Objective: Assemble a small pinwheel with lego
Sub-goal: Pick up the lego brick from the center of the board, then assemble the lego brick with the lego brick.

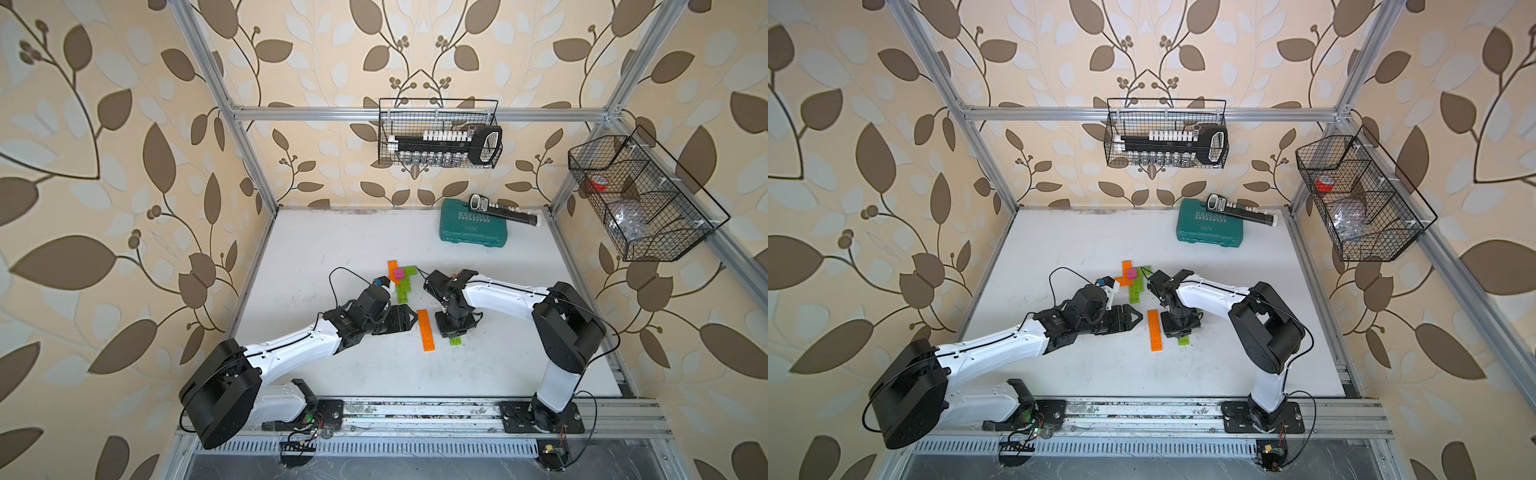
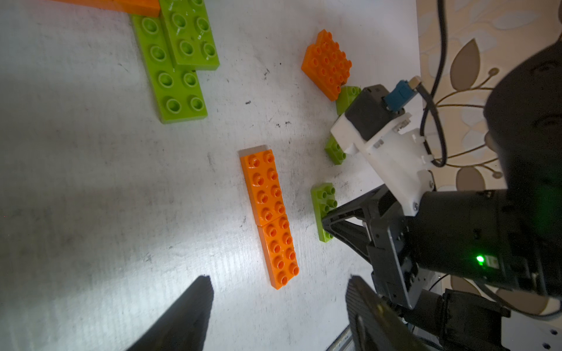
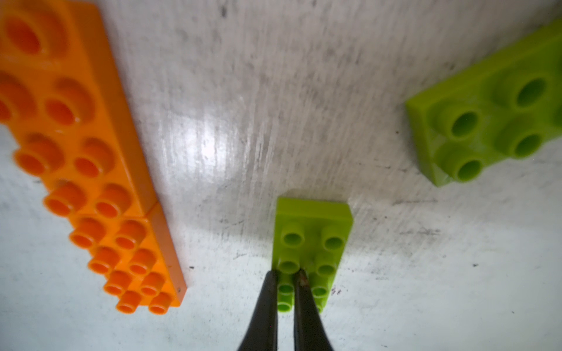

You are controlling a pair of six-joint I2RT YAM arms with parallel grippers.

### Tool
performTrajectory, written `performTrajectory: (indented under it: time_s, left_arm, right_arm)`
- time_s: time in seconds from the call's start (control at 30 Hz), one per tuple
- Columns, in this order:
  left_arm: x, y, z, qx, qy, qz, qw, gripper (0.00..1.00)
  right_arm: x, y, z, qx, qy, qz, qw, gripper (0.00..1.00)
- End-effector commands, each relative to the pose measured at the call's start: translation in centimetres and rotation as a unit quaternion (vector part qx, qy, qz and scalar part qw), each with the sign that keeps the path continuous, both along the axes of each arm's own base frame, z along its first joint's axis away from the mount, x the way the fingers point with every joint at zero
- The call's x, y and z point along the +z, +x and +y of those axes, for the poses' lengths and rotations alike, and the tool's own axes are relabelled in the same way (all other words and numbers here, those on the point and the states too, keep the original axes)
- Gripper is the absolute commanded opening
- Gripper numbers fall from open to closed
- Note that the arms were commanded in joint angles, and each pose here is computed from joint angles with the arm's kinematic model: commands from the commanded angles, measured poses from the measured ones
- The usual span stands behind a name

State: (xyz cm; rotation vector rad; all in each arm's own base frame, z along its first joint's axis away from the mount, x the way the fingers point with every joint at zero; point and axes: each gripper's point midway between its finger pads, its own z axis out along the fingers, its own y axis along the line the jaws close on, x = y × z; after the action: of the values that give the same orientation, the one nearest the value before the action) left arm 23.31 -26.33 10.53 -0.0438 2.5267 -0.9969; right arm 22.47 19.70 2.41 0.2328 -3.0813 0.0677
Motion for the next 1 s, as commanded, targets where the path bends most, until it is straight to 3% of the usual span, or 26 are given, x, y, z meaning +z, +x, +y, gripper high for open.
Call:
performTrajectory:
  time_s: [0.0, 0.5, 0.97]
  left_arm:
    - [0.4, 0.6, -0.8, -0.009, -0.012, 0.000, 1.000, 0.72]
    - [0.2, 1.3, 1.6, 0.021, -0.017, 0.007, 1.000, 0.72]
    - [0.0, 1.0, 2.6, 0.032, -0.014, 0.008, 0.999, 0.72]
  right_arm:
    - [0.4, 0.2, 0.6, 0.008, -0.003, -0.008, 1.000, 0.08]
    - [2.5, 0.8, 6.1, 0.004, 0.083, -0.006, 0.997, 0.10]
    - [1.0, 1.2, 6.7, 0.006, 0.074, 0.009, 0.997, 0.10]
